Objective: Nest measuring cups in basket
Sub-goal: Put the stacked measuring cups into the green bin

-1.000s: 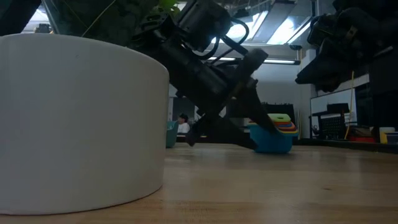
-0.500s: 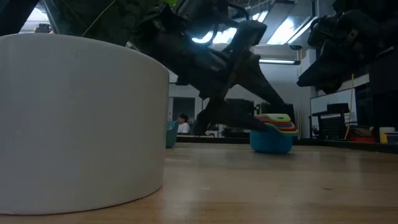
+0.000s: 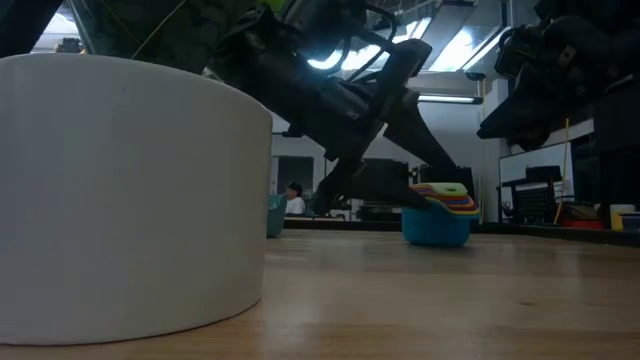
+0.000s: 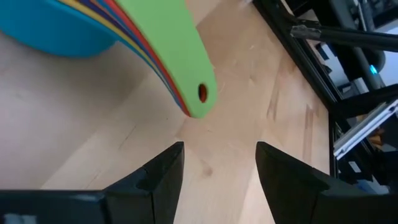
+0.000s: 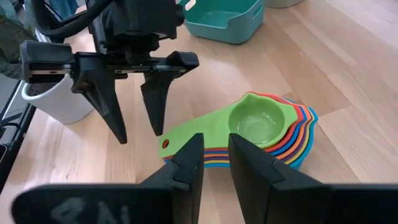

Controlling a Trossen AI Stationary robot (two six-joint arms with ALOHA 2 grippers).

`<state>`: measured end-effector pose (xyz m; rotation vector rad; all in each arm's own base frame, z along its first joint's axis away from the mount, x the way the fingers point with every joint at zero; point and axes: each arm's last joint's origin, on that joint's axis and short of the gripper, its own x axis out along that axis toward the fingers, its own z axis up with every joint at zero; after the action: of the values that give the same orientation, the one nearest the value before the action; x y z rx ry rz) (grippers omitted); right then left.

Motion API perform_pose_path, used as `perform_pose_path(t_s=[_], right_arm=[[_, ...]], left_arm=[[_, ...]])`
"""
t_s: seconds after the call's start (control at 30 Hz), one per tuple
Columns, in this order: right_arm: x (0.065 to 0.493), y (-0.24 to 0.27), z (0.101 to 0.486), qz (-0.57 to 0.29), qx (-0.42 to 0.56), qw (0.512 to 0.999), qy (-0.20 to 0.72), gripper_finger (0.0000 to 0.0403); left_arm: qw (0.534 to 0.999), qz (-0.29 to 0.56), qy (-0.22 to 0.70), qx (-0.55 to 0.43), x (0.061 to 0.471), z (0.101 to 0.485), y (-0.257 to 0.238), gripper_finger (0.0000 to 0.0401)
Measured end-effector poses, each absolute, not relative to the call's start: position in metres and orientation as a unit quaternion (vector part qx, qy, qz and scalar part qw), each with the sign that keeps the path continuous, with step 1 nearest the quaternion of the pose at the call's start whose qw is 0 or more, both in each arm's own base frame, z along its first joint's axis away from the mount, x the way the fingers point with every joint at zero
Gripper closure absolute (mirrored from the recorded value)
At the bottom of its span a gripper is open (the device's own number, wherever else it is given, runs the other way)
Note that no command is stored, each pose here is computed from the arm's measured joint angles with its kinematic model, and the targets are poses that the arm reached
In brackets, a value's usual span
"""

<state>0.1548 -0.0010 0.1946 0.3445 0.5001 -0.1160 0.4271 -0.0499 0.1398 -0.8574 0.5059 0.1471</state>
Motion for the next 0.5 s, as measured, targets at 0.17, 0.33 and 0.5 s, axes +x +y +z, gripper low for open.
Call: perform_pose_path(t_s=[0.17,0.33,0.5], right_arm=[[0.1548,-0.0010,0.1946,-0.057,0.170,0.953,0.246,0.0323],[0.1548,-0.0010,0.1946,-0.057,0.170,0.953,0.246,0.0323],[0.1548,-0.0010,0.1946,-0.057,0.170,0.952,0.246,0.0323]], left_arm=[[0.876,0.071,0.242,-0.411,0.4272,0.1398,-0.0498,0.0208],[0.876,0.072,0.242,-0.410,0.4272,0.1396,-0.0497,0.0208],[0.878,0.084,0.235,-0.408,0.4272,0.1397,-0.0490,0.0208]])
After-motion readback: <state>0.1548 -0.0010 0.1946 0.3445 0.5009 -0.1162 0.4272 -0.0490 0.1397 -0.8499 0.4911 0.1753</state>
